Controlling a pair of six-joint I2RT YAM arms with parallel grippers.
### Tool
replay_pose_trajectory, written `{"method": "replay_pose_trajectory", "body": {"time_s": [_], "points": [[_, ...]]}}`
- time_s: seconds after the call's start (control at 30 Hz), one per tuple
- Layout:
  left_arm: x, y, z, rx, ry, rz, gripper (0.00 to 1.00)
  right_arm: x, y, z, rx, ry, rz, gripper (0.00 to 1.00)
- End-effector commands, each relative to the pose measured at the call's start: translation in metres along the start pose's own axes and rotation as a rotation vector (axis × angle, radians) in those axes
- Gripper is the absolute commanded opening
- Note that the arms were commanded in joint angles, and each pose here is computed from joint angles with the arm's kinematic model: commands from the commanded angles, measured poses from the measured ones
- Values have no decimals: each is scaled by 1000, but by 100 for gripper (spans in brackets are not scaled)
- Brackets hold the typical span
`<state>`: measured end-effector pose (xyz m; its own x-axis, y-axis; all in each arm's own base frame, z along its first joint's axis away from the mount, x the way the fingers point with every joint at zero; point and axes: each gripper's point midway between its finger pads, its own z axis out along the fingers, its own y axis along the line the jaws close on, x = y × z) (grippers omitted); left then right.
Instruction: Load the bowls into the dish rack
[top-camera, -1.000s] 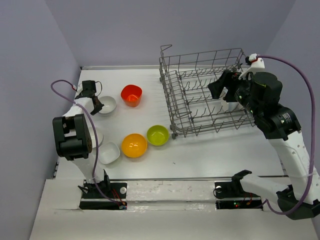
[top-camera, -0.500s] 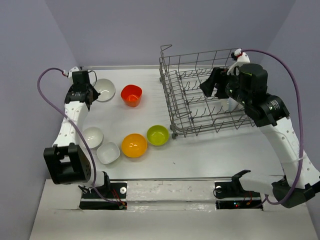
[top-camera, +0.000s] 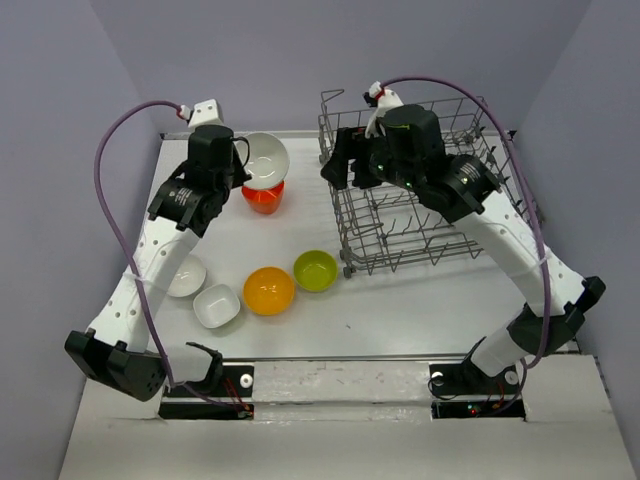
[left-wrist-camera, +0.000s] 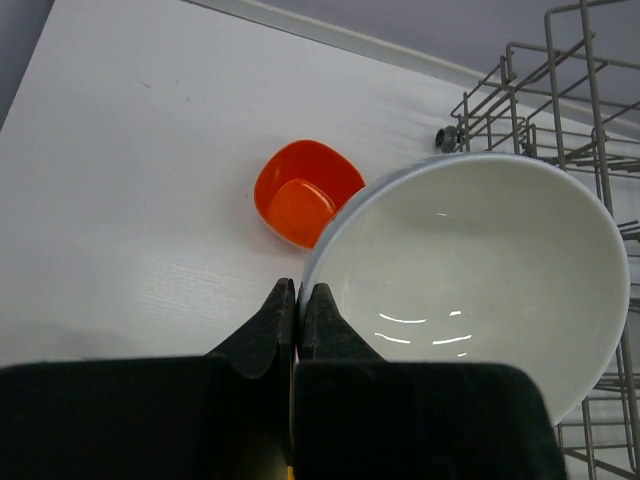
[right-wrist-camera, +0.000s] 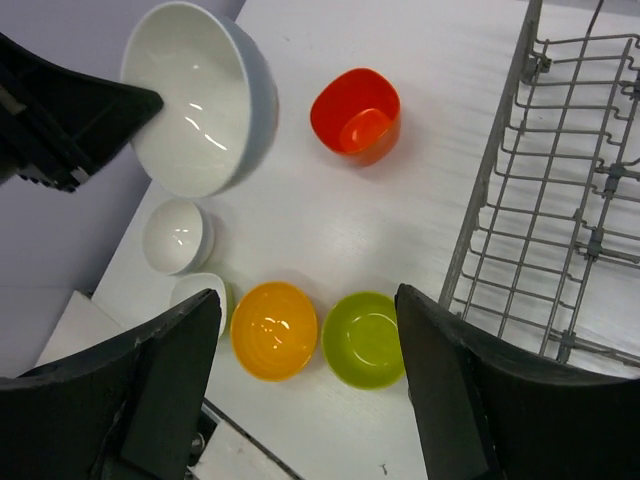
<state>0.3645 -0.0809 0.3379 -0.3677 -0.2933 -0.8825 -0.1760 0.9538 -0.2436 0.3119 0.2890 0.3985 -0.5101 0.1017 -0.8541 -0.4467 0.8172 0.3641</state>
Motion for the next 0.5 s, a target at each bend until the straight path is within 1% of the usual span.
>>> {"method": "replay_pose_trajectory", "body": {"time_s": [0.0,0.07,0.1,0.2,0.3,0.47], "points": [[-18,-15,-15,2,-72,-17,0,-16,15,6,52,-58,-6,75],[-12,-28,-20,33,-65,-9,0,-15,18,15,77,-60,-15,74],[-12,-31,-22,35,-70,-9,0,-10,18,25,100,-49,-25,73],[-7,-45,-29,68,-65,-4,0,-12,18,34,139,-60,-33,71],[-1,-53,-32,77,-57,6,0,-3,19,50,172,-45,-51,70],[5,-66,-38,109,-52,9,0,-4,12,58,236,-62,-64,68]]}}
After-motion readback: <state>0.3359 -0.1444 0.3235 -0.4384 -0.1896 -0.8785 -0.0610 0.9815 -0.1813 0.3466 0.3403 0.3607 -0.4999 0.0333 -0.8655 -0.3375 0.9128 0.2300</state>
